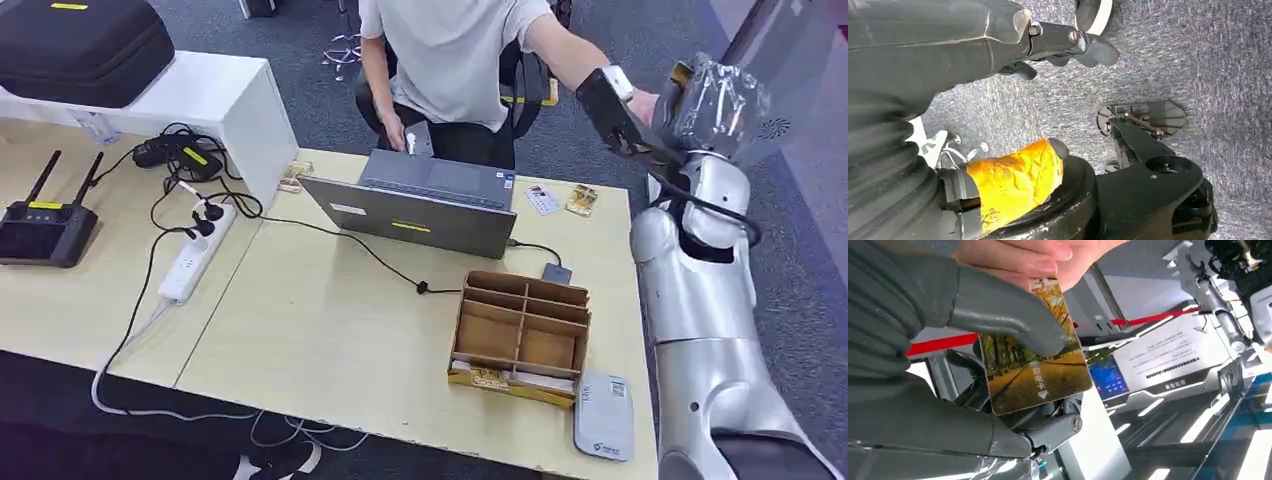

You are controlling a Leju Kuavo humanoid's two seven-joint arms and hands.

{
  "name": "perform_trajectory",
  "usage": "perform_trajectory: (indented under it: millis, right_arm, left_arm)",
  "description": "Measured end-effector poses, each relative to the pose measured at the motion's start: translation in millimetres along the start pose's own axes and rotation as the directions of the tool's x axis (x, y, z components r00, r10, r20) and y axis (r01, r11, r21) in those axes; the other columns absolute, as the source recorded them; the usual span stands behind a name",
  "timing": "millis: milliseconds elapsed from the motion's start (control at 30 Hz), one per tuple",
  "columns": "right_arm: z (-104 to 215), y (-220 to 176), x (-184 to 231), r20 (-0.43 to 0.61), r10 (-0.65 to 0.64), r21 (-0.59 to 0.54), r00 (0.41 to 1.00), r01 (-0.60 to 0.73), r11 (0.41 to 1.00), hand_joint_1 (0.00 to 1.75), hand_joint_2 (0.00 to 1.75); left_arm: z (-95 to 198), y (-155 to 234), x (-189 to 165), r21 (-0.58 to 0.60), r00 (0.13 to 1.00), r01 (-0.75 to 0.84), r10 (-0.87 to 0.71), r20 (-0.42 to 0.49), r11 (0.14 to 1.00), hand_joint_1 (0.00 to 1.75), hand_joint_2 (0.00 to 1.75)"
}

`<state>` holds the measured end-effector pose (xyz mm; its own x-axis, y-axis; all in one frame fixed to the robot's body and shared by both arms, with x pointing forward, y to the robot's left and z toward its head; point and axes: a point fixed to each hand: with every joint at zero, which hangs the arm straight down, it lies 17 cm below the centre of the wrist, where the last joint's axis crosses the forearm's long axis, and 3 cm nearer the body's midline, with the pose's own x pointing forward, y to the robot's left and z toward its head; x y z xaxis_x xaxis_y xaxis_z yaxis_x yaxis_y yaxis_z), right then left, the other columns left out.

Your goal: Pass the card to the sensor for recognition and then transmit it.

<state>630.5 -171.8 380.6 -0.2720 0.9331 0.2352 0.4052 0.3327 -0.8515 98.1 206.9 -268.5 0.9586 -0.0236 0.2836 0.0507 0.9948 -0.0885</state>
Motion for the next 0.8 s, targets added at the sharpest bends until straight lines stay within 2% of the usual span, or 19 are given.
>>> perform_trajectory:
  millis: [33,400,633,700,800]
  right_arm:
    - [0.5,1.8,-0.2,-0.001,0.0,0.004,1.0,0.0,1.0,0.0,0.0]
    - [5.0,15.0,-10.7,-0.019,0.01,0.028,1.0,-0.009,1.0,0.0,0.0]
    - [17.9,17.3,-74.0,-0.14,0.013,0.028,0.99,-0.009,1.0,0.0,0.0]
    - [26.9,15.4,-104.6,-0.206,-0.044,0.006,0.978,0.046,0.999,0.0,0.0]
    - [47.2,7.0,-163.1,-0.337,-0.287,-0.105,0.897,0.268,0.958,0.0,0.0]
  left_arm:
    - [0.0,0.0,0.0,0.0,1.0,0.0,0.0,0.0,1.0,0.0,1.75]
    - [-0.2,2.3,-4.0,0.01,1.0,0.007,-0.007,-0.021,1.0,0.0,1.75]
    - [-0.6,7.6,-6.6,0.031,0.999,0.01,-0.009,-0.034,0.999,0.0,1.75]
    - [-0.7,9.1,-6.7,0.036,0.999,0.011,-0.009,-0.034,0.999,0.0,1.75]
    - [-0.9,10.8,-7.6,0.044,0.999,0.011,-0.009,-0.04,0.999,0.0,1.75]
